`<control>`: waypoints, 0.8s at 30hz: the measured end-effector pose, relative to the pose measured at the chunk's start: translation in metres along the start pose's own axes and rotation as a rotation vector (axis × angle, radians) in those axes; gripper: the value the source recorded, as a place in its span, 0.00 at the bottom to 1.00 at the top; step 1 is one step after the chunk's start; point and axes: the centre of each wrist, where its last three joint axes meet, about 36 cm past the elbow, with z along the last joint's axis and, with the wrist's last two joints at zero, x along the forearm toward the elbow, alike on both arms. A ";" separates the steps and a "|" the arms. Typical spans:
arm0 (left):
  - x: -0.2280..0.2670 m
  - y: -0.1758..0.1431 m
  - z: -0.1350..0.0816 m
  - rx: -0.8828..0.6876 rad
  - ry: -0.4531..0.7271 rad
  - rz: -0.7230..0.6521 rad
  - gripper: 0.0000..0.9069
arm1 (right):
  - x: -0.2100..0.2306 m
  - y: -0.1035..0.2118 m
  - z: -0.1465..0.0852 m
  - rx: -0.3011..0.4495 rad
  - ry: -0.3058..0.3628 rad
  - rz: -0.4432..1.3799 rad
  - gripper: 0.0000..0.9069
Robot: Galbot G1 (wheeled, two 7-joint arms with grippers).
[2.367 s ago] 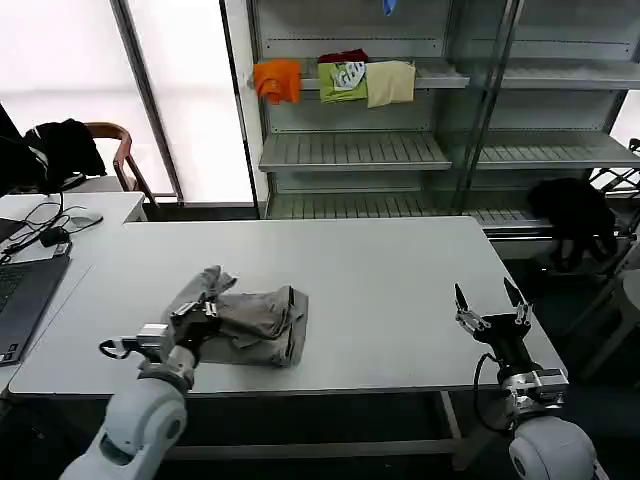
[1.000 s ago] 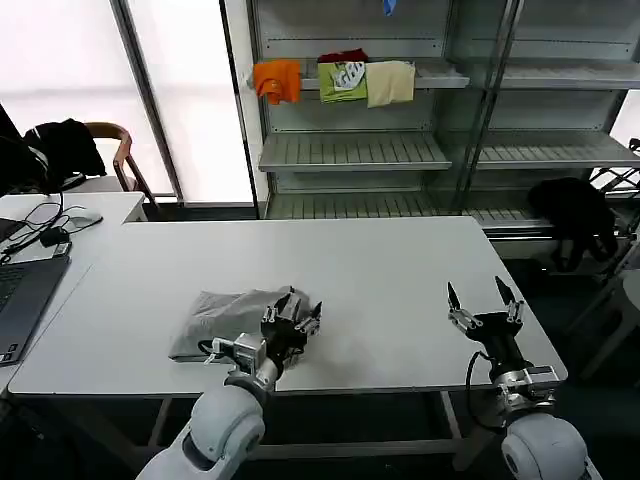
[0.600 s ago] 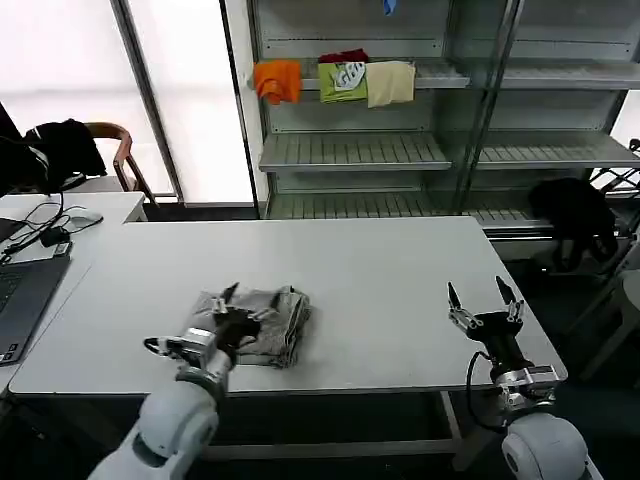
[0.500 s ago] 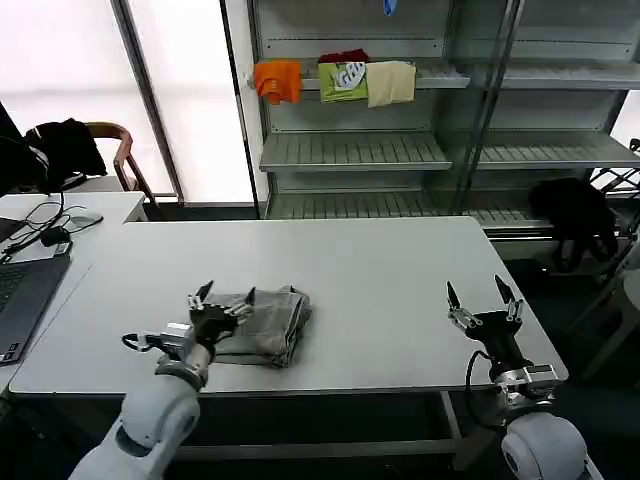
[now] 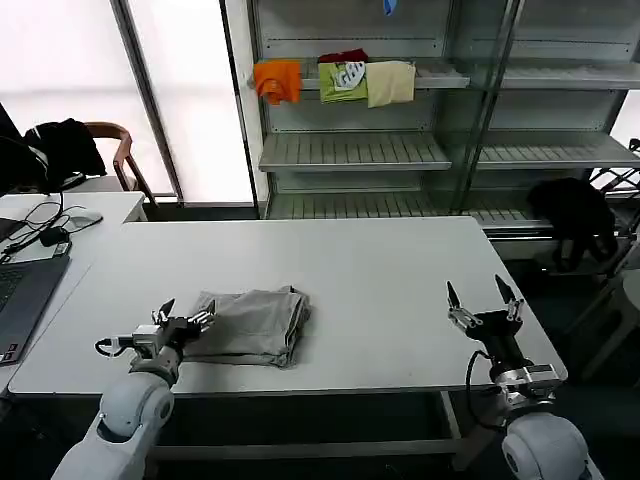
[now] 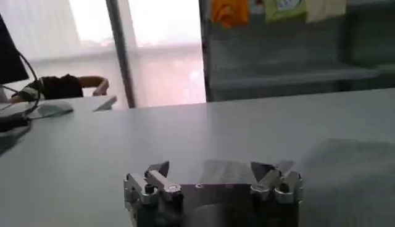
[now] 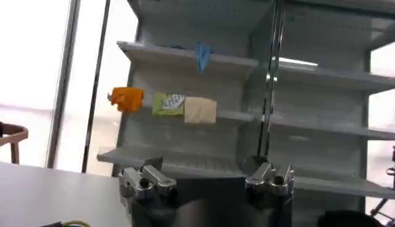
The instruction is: Fold and organize the clothes.
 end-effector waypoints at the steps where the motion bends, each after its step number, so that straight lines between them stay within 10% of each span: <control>1: 0.000 0.002 0.001 0.007 0.009 0.002 1.00 | 0.000 0.000 0.000 0.000 0.000 0.000 1.00; 10: -0.002 0.017 0.006 0.093 0.089 0.046 1.00 | 0.001 0.002 0.002 -0.001 0.006 -0.005 1.00; 14: -0.002 0.017 0.007 0.137 0.117 0.095 0.51 | 0.002 0.001 0.002 0.001 0.007 -0.003 1.00; 16: -0.003 0.017 0.007 0.152 0.127 0.116 0.03 | 0.003 0.000 0.002 0.002 0.007 0.000 1.00; 24: -0.005 0.022 0.007 0.174 0.146 0.161 0.00 | 0.005 -0.002 0.002 0.002 0.006 0.004 1.00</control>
